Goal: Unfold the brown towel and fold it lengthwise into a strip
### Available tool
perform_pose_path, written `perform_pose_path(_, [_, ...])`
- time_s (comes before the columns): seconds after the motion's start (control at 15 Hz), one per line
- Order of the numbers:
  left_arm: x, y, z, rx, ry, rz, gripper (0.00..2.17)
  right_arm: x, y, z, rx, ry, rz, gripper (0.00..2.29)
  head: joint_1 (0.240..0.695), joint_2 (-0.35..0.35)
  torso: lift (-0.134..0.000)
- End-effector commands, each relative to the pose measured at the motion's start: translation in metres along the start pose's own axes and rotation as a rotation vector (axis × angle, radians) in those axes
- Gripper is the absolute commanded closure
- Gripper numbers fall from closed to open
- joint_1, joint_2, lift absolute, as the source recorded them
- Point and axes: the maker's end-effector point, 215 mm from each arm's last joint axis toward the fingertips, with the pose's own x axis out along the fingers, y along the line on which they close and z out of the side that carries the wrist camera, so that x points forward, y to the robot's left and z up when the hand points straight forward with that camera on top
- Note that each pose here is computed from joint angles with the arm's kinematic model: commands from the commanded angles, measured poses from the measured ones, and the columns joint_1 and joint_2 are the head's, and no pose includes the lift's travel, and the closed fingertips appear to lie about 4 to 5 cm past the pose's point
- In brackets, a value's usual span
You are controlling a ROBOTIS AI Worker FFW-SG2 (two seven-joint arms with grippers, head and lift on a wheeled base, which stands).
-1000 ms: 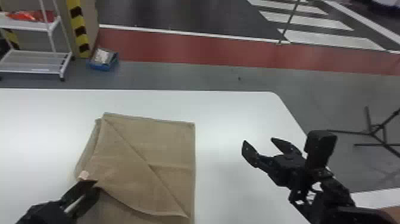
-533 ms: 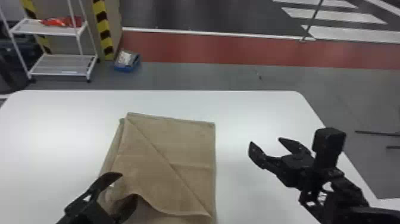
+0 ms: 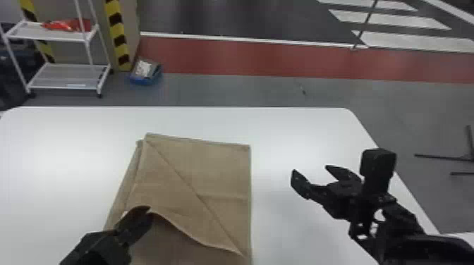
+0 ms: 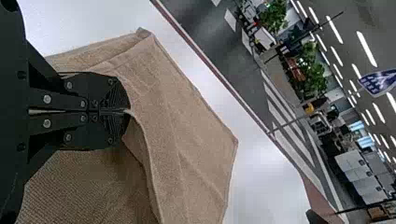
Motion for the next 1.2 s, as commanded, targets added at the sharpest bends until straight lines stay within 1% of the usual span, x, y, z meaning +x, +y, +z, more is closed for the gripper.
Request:
perform_pose_path(0.0, [0.001, 0.003, 0.002, 0.002, -0.011, -0.007, 1.7, 0.025, 0.0, -0.003, 0.009, 0.067, 0.01, 0.07, 0.695, -0.148, -0.121])
perform_pose_path(0.13, [0.001, 0.002, 0.001, 0.009, -0.013, -0.017, 1.7, 0.052, 0.013, 0.006, 0.017, 0.1, 0.041, 0.07, 0.695, -0.141, -0.121])
perform_pose_path(0.27, [0.0, 0.001, -0.002, 0.011, -0.012, -0.025, 1.7, 0.084, 0.032, 0.021, -0.001, 0.12, 0.08, 0.07, 0.695, -0.124, -0.121])
perform_pose_path(0.47, [0.0, 0.001, -0.002, 0.016, -0.014, -0.029, 1.7, 0.128, 0.071, 0.04, -0.044, 0.148, 0.152, 0.08, 0.695, -0.071, -0.121])
perform_pose_path(0.6, [0.003, 0.0, -0.001, 0.021, -0.019, -0.035, 1.7, 0.15, 0.086, 0.041, -0.064, 0.186, 0.179, 0.08, 0.695, -0.037, -0.121])
perform_pose_path(0.67, [0.006, -0.002, 0.001, 0.024, -0.023, -0.045, 1.7, 0.16, 0.09, 0.04, -0.075, 0.207, 0.185, 0.09, 0.695, -0.023, -0.121])
perform_pose_path(0.8, [0.018, -0.011, 0.01, 0.038, -0.045, -0.073, 1.7, 0.171, 0.088, 0.027, -0.091, 0.252, 0.179, 0.09, 0.695, -0.003, -0.121])
perform_pose_path(0.87, [0.024, -0.016, 0.015, 0.044, -0.056, -0.088, 1.7, 0.173, 0.087, 0.021, -0.089, 0.265, 0.18, 0.1, 0.695, -0.004, -0.121])
perform_pose_path(1.0, [0.029, -0.019, 0.019, 0.047, -0.066, -0.1, 1.7, 0.179, 0.093, 0.01, -0.094, 0.302, 0.214, 0.15, 0.695, -0.016, -0.121])
perform_pose_path(1.13, [0.03, -0.021, 0.022, 0.049, -0.071, -0.107, 1.7, 0.181, 0.105, 0.005, -0.112, 0.323, 0.246, 0.25, 0.695, -0.023, -0.121])
